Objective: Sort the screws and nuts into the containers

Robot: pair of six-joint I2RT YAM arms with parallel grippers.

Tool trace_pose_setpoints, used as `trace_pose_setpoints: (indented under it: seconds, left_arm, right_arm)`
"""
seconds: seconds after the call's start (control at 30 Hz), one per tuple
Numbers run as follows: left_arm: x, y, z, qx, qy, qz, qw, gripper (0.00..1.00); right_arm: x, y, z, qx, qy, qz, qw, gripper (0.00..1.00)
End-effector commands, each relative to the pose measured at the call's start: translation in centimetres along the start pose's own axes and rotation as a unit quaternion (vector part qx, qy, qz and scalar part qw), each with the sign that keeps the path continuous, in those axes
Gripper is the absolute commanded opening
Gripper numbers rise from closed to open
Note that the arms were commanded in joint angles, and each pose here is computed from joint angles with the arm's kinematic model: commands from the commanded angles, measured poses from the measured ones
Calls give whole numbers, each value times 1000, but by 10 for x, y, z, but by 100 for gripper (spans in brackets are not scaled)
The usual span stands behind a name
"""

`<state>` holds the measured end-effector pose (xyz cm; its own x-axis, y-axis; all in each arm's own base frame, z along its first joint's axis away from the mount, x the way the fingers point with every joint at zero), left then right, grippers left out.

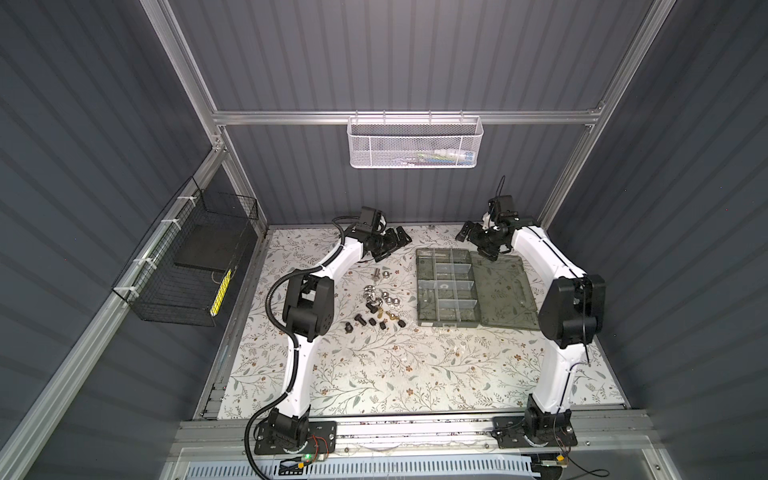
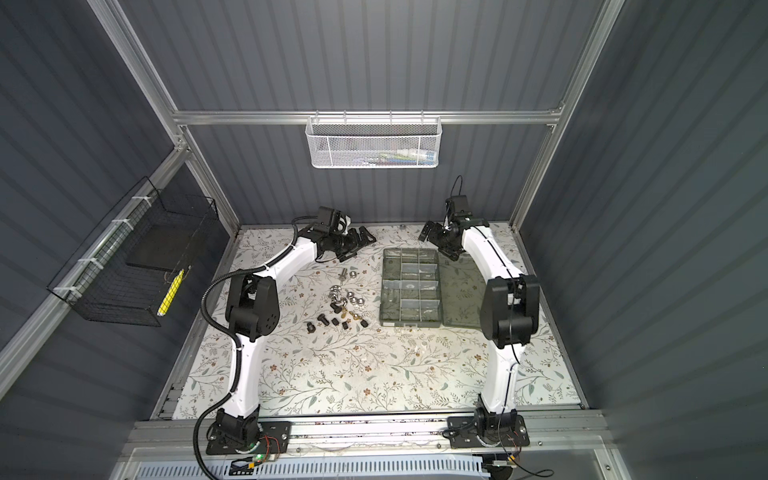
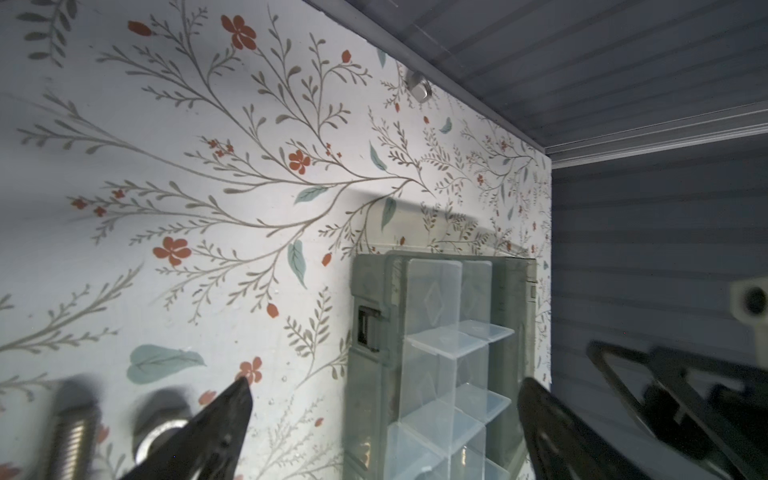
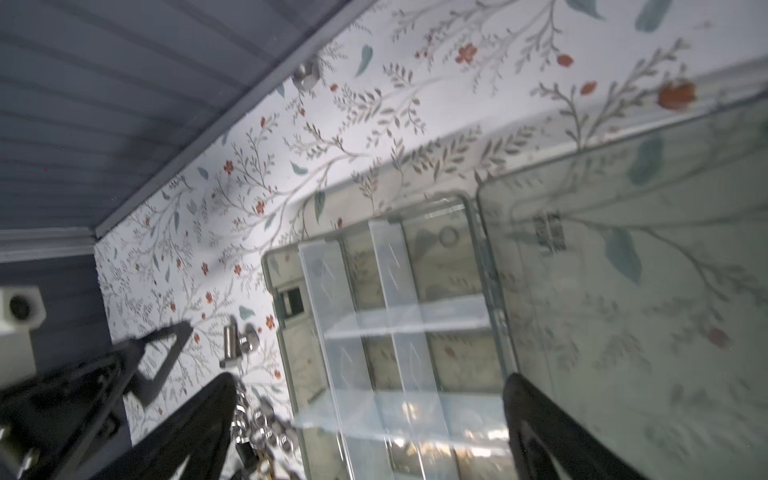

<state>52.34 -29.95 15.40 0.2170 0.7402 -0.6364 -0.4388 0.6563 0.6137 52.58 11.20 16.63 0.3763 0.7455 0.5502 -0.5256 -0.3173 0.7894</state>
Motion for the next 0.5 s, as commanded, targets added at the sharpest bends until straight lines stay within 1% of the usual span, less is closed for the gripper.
trace_pose_setpoints:
  seconds: [0.0,0.03,0.07,0.1,0.17,0.23,0.27,0.3,0.47]
  left_arm:
    - [-13,22,1,-1,20,-24,1000,100]
    - [-12,25,0,1,23,-23,999,100]
    - [-9,29,-2,3,26,-20,999,100]
    - [-7,33,-3,3,28,-19,999,100]
    - [-2,40,-4,5,34,-15,999,100]
    - [3,45,-5,6,42,-13,999,100]
    - [5,46,-6,8,46,-14,999,100]
    - [6,47,-6,9,49,-14,999,100]
    - [11,47,-8,18,55,-13,998,100]
  right_arm:
    - [11,-24,19,-7,-20,16,1000,99]
    - [11,-33,23,-7,-22,16,1000,99]
    - [14,-42,29,-8,-26,20,999,96]
    - [17,-49,35,-10,-30,27,999,94]
    - [25,-63,44,-11,-42,48,998,92]
    - [31,-77,54,-15,-60,71,996,93]
    - [40,-84,54,-1,-70,98,993,96]
    - [43,-92,57,2,-83,110,990,99]
    - [54,-123,67,8,-129,162,978,99]
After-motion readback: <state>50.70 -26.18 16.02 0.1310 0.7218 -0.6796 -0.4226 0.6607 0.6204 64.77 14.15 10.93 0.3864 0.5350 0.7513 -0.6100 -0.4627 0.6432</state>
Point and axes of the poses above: each gripper's point midway between its finger pads, its own y axis back along the fingers, its own x axis along the line the jaws close on, z = x × y, the point moved 1 cm from there along y, back along the fingers, and after that the axes turned 10 degrees about -y, right-handed, at the moved point
